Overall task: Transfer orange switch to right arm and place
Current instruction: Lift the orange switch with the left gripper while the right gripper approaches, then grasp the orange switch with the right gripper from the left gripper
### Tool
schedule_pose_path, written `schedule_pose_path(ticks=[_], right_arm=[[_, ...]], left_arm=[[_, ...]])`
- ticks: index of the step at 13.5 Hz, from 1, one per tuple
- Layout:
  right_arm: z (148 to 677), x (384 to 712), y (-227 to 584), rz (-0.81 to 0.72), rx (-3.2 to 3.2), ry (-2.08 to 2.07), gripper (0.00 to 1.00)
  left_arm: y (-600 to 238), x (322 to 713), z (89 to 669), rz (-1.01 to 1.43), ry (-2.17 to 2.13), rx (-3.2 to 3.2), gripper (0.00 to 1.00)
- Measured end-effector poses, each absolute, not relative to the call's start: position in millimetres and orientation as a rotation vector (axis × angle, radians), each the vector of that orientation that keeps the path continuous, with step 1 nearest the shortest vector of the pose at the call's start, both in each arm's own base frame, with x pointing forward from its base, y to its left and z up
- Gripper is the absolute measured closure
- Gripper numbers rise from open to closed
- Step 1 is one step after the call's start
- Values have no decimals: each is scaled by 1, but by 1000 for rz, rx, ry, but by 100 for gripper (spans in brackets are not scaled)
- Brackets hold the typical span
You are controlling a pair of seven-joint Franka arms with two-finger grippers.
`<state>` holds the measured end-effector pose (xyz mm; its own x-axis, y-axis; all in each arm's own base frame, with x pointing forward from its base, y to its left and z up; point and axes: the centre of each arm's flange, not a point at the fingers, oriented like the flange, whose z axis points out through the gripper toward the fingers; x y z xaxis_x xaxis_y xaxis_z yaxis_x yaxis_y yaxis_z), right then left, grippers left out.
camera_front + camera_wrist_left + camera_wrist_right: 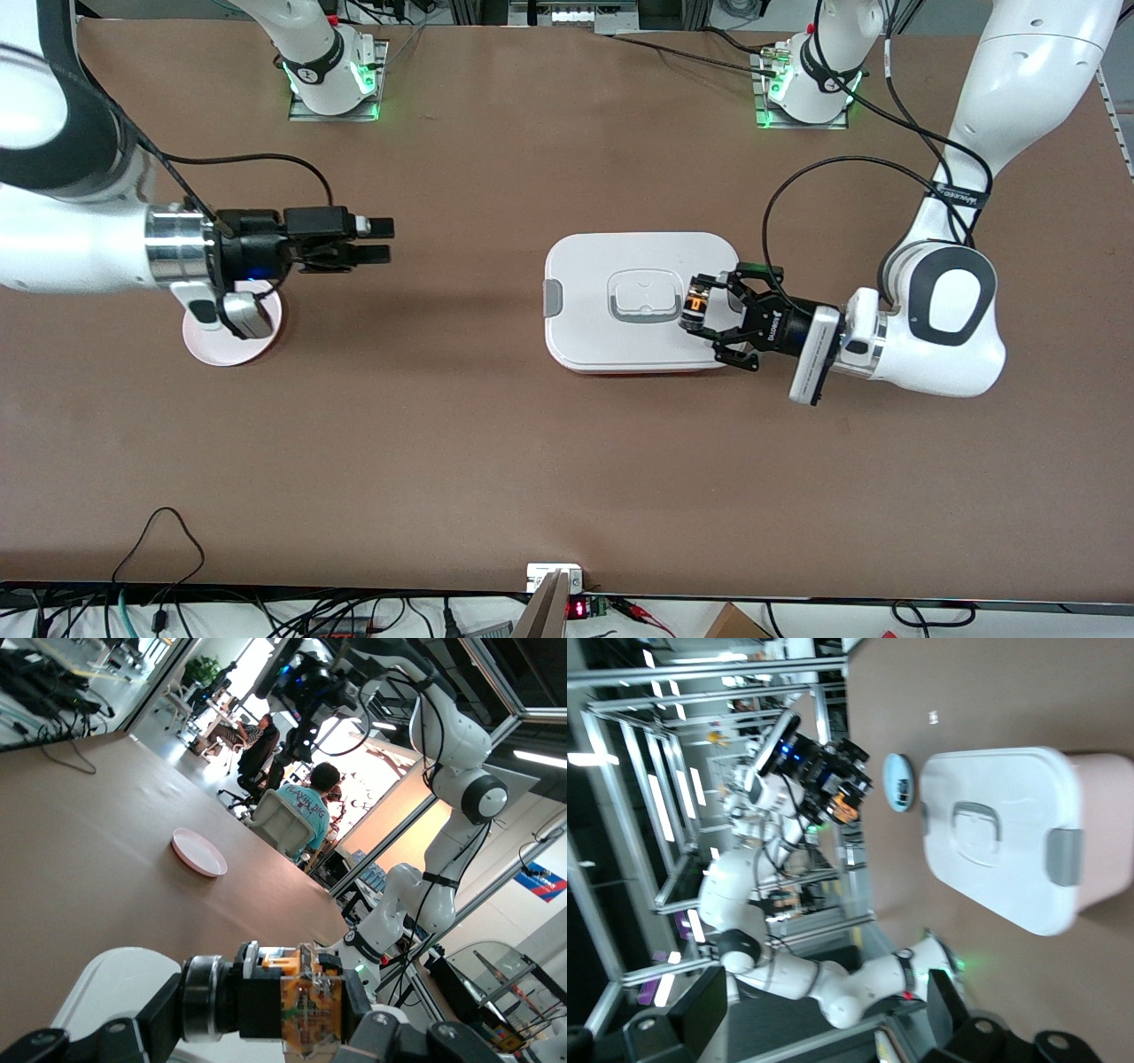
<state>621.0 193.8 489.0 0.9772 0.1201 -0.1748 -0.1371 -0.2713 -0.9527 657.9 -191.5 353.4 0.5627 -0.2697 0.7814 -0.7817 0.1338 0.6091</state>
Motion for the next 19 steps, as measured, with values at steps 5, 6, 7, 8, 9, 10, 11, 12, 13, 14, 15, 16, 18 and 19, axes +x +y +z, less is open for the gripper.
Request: schedule_pose_path(ticks=[5,6,7,8,9,10,11,12,13,14,15,16,18,19], right_arm=[[448,624,268,204,-1659,196,0],[438,622,281,193,-1637,213,0],[428,621,291,182,-1621,220,0],[417,621,296,158,-1617,214,0],[407,622,301,124,-1625,208,0],[397,621,307,101,-1636,205,0],[391,619,313,87,-1640,192,0],[388,618,317,76,-1643,178,0],[388,617,319,64,-1646,170,0],[389,617,319,56,-1649,171,0],[388,617,321,49,-1648,183,0],[388,616,327,43,-1631,208,0],[384,609,346,46,-1602,252,0],[380,605,355,50,-1604,262,0]], left_arm=[[-241,653,361,743,-1090,1333,28],[-252,651,361,779,-1096,1336,28],[-264,647,361,817,-1082,1338,28],[-275,643,362,846,-1056,1330,28],[-284,639,362,872,-1039,1322,28],[-288,638,363,895,-1032,1321,28],[-290,638,363,919,-1015,1317,28],[-291,638,364,949,-992,1306,28],[-291,638,364,971,-977,1299,28],[-292,637,362,981,-974,1297,28],[-293,635,359,980,-973,1298,28],[-293,634,356,979,-975,1300,28],[-293,632,352,979,-980,1301,28],[-293,632,352,982,-982,1300,28]])
